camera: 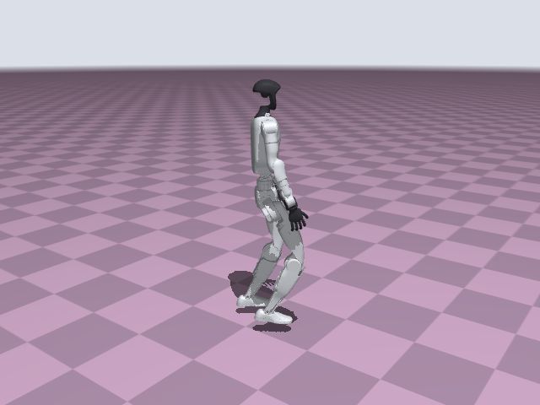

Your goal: Run

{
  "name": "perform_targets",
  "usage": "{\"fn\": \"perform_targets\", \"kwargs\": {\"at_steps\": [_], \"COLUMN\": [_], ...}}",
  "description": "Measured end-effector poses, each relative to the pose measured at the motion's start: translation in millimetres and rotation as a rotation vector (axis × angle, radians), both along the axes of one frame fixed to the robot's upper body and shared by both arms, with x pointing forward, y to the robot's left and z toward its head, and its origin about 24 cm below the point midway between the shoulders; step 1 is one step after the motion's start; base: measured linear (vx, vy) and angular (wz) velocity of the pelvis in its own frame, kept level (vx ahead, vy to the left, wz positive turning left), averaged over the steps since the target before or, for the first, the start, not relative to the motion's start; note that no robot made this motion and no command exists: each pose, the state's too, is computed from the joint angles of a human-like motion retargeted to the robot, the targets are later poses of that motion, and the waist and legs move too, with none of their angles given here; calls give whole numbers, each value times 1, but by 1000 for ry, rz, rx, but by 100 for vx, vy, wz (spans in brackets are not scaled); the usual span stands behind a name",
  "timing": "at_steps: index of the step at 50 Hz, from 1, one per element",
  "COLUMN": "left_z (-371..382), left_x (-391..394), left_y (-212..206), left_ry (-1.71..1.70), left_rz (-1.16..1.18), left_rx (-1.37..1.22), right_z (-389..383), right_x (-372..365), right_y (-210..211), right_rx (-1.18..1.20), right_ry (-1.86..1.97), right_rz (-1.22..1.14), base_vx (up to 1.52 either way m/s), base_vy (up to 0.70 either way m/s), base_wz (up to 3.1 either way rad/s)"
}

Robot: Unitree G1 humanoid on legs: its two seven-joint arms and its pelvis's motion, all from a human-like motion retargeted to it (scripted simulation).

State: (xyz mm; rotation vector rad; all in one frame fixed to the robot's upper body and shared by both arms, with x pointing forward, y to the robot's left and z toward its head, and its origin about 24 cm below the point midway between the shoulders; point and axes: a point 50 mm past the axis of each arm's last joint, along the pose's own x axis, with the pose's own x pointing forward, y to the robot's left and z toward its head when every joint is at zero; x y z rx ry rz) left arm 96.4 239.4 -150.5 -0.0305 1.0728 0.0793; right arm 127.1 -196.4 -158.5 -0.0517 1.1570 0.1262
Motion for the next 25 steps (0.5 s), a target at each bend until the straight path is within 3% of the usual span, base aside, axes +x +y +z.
{"fn": "perform_targets", "kwargs": {"at_steps": [5,10,18,25], "left_z": [25,29,-8,-24], "left_x": [57,75,15,-50], "left_y": [-5,-18,-37,-41], "left_ry": [-235,-274,48,283], "left_rz": [-39,-60,-143,-162], "left_rx": [10,-3,-52,-101], "right_z": [-15,-17,-4,22], "right_x": [-67,-85,-21,42], "right_y": [-8,-10,-26,-28], "right_rx": [-18,-30,-40,-26], "right_ry": [247,325,84,-180], "right_rz": [-73,-163,-284,-255], "base_vx": [26,16,7,4], "base_vy": [-15,-19,-11,3], "base_wz": [96,55,40,26]}}
